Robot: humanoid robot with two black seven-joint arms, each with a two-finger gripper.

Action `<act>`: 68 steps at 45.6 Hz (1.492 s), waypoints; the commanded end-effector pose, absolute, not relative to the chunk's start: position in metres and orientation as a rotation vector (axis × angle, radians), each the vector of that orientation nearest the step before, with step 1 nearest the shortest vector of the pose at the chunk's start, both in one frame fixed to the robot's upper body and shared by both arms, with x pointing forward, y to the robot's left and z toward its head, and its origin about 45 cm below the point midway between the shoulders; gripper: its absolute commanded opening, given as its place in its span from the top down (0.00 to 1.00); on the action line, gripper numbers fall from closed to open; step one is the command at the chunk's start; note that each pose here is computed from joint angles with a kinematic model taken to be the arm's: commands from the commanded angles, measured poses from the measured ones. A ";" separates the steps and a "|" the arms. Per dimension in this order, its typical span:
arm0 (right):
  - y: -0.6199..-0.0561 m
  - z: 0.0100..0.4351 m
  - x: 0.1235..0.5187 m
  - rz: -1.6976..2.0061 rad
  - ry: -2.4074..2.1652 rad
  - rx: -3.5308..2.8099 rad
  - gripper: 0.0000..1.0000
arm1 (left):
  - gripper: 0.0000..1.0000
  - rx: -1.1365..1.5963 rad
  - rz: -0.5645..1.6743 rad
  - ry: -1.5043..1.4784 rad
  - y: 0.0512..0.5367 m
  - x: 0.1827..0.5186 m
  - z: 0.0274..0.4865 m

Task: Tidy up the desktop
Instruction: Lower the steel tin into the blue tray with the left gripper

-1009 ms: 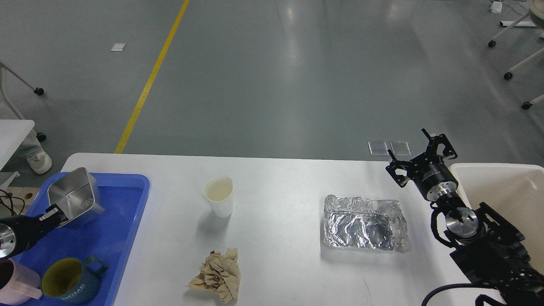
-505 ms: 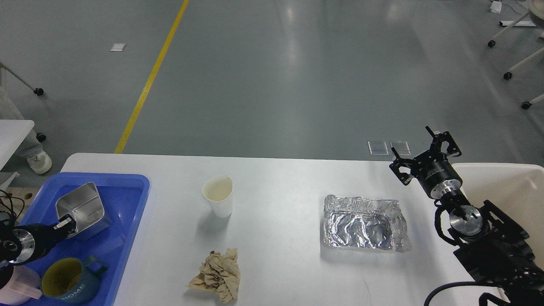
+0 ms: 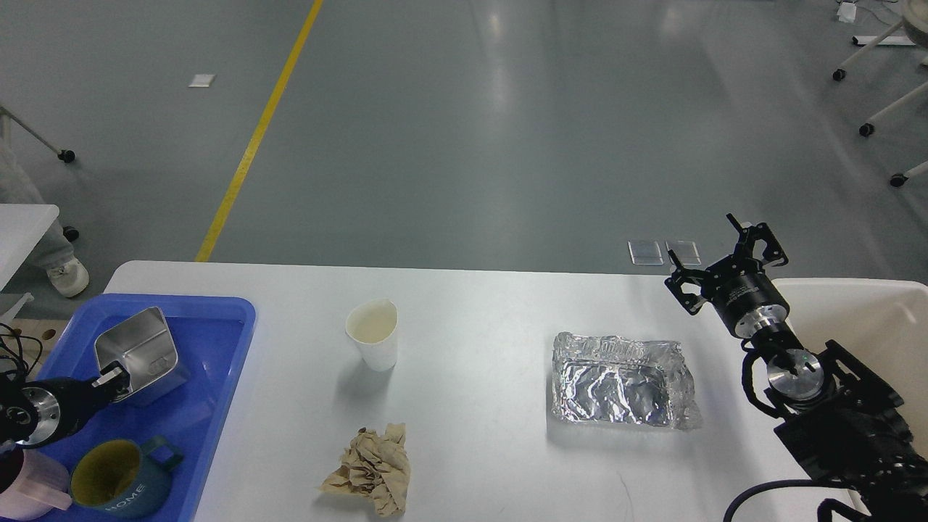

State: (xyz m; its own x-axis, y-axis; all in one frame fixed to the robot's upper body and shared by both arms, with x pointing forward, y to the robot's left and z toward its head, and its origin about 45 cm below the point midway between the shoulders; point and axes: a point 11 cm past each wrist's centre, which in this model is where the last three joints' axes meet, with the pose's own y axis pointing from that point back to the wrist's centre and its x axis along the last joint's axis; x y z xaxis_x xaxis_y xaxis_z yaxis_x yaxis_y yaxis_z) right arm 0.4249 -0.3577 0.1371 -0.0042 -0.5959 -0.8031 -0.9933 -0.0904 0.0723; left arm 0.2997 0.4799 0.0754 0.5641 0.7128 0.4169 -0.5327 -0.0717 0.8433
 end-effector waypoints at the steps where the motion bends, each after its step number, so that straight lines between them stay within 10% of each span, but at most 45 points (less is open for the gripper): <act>1: -0.358 0.137 0.425 0.950 1.646 -1.736 0.00 | 0.54 1.276 1.037 0.170 0.479 0.303 0.078; 33: -0.358 0.139 0.426 0.947 1.642 -1.738 0.00 | 0.14 1.259 1.051 0.167 0.479 0.308 0.082; 37: -0.358 0.139 0.426 0.947 1.642 -1.738 0.00 | 0.19 1.240 1.056 0.149 0.474 0.314 0.085; 47: -0.358 0.138 0.426 0.948 1.644 -1.737 0.00 | 1.00 1.237 0.983 0.189 0.466 0.308 0.079; 60: -0.358 0.139 0.426 0.947 1.642 -1.738 0.00 | 1.00 1.249 0.959 0.191 0.466 0.309 0.079; 68: -0.357 0.138 0.426 0.949 1.642 -1.737 0.00 | 0.64 1.274 1.003 0.179 0.472 0.311 0.082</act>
State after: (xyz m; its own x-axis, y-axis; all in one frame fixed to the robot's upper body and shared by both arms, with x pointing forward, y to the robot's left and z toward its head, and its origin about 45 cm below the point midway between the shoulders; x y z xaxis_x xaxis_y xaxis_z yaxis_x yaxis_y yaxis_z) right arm 0.4259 -0.3574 0.1387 -0.0011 -0.5959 -0.8031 -0.9934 -0.0911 0.0690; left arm 0.3094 0.4689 0.0800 0.6014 0.7024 0.3808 -0.5144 -0.0244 0.8572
